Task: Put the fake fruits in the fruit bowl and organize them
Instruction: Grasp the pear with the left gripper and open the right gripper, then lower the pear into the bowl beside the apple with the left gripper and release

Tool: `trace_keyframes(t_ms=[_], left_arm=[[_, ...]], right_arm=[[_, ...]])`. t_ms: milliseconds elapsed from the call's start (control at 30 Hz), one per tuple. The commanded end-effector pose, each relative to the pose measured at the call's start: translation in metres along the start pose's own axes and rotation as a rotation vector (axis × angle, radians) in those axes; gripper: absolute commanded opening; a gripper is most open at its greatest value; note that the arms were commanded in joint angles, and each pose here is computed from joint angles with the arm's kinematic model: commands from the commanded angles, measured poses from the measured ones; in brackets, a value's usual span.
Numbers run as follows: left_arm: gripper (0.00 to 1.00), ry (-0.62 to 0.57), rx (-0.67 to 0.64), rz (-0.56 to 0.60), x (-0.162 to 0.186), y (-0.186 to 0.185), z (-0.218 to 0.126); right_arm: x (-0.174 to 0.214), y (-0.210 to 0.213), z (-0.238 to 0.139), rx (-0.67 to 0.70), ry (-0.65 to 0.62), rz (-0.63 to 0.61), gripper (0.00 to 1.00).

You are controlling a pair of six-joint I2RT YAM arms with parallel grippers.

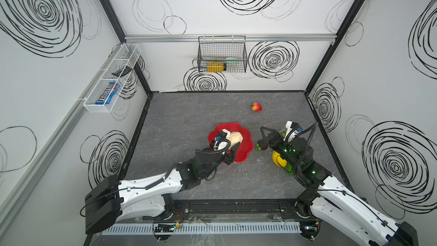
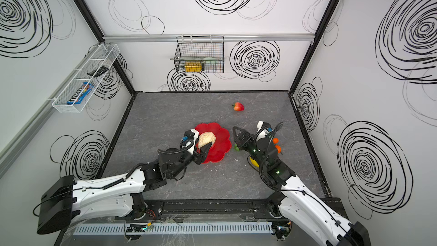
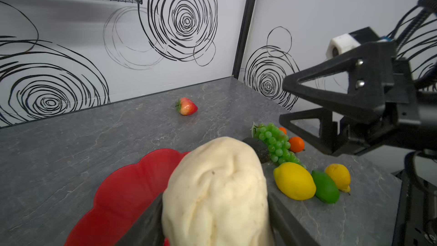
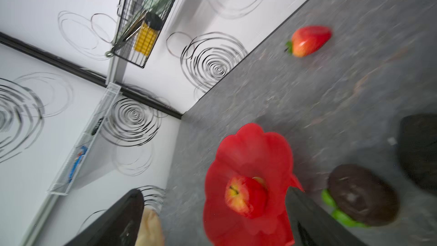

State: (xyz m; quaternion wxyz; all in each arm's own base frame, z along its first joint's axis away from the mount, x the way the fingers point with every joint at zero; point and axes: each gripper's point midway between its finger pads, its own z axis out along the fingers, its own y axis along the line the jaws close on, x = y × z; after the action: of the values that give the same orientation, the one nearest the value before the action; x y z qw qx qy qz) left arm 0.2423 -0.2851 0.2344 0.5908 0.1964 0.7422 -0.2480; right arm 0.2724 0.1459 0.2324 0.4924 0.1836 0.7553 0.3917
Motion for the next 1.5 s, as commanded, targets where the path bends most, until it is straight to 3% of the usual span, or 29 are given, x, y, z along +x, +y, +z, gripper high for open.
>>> trace_keyframes(t_ms=[0,100,300,500,1000,1467], left_arm=[[0.64,0.197,-0.062,0.039,0.025,0.014,-0.01],[0.64,0.308,-0.091,0.022,0.037,0.023,-0.016],[0.62,0.532,-0.094,-0.002,0.067,0.033,-0.019],[0.62,0.662,-0.096,-0.001,0.085,0.038,-0.009],[0.63,0.862,-0.123,0.014,0.128,0.043,0.023],[0.65,0.908,-0.153,-0.016,0.153,0.054,0.042]], right_arm=[[-0.017,-0.029,-0.011,0.131,-0.025,-0.254,0.97],[-0.026,-0.052,-0.018,0.199,-0.058,-0.319,0.97],[-0.014,-0.093,-0.022,0.239,-0.083,-0.319,0.97],[-0.006,-0.112,-0.025,0.236,-0.133,-0.339,0.97],[-0.001,-0.115,-0.026,0.21,-0.136,-0.334,0.97],[0.0,-0.115,-0.026,0.203,-0.136,-0.327,0.97]])
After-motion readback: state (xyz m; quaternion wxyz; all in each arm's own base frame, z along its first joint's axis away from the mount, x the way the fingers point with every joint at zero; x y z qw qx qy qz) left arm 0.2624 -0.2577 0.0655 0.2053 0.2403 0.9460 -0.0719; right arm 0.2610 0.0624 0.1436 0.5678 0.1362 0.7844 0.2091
